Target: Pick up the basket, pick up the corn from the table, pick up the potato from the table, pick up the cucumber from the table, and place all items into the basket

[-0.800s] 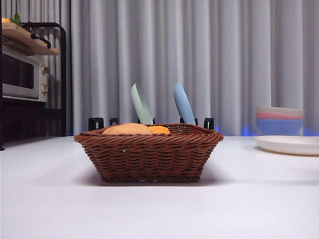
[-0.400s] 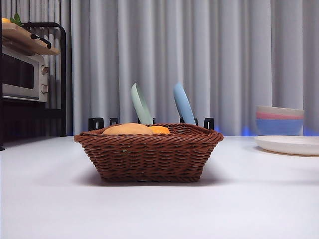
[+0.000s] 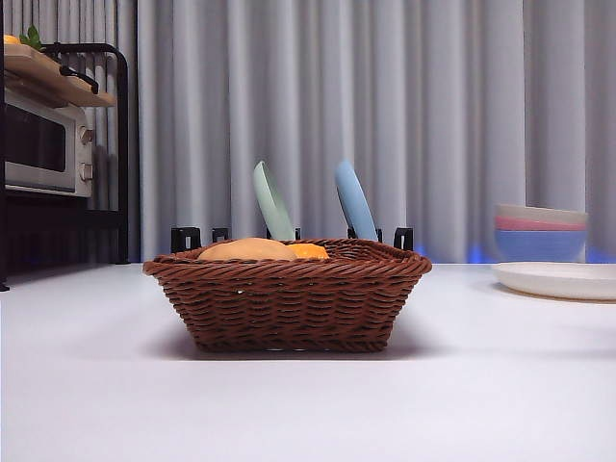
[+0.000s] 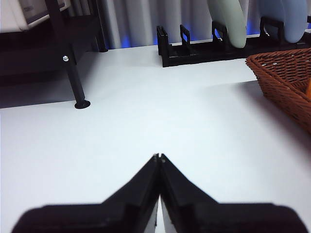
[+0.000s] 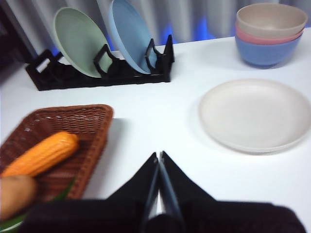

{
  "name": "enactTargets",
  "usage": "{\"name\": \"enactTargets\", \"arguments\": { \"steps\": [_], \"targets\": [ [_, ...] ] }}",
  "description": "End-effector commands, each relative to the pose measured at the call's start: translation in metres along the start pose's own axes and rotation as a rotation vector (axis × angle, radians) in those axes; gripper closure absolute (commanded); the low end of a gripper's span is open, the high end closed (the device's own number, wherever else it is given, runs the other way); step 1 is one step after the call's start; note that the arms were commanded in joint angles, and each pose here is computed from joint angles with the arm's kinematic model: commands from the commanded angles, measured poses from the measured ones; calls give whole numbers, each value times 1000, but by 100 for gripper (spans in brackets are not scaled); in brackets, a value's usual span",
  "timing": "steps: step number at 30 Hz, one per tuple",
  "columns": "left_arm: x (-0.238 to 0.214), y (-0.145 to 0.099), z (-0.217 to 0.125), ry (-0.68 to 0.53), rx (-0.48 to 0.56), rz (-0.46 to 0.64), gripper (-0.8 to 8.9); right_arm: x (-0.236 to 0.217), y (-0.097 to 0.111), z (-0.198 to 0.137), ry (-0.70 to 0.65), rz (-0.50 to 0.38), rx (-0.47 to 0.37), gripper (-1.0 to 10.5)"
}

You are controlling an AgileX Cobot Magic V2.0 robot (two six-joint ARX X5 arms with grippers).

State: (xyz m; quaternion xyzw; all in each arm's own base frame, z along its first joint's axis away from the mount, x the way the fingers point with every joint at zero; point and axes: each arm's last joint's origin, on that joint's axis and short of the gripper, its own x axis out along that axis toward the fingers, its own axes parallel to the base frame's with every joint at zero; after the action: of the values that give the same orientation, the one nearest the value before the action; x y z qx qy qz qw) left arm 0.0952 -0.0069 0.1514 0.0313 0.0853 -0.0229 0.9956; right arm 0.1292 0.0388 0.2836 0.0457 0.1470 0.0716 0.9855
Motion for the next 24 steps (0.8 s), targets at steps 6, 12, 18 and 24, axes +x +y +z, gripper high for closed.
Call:
{"name": "enactTargets", "arguments": {
  "steps": [6, 12, 18, 24],
  "targets": [
    [1, 0, -4, 8, -7, 5, 816, -18, -24, -23, -163, -103, -124, 963],
    [1, 0, -4, 8, -7, 6, 816, -9, -35, -82, -214, -100, -145, 963],
    [1, 0, -4, 8, -7, 6, 816, -1, -38, -123, -211, -55, -97, 963],
    [1, 0, -4, 7, -7, 6, 816, 2, -39, -134, -147, -48, -92, 963]
  ]
}}
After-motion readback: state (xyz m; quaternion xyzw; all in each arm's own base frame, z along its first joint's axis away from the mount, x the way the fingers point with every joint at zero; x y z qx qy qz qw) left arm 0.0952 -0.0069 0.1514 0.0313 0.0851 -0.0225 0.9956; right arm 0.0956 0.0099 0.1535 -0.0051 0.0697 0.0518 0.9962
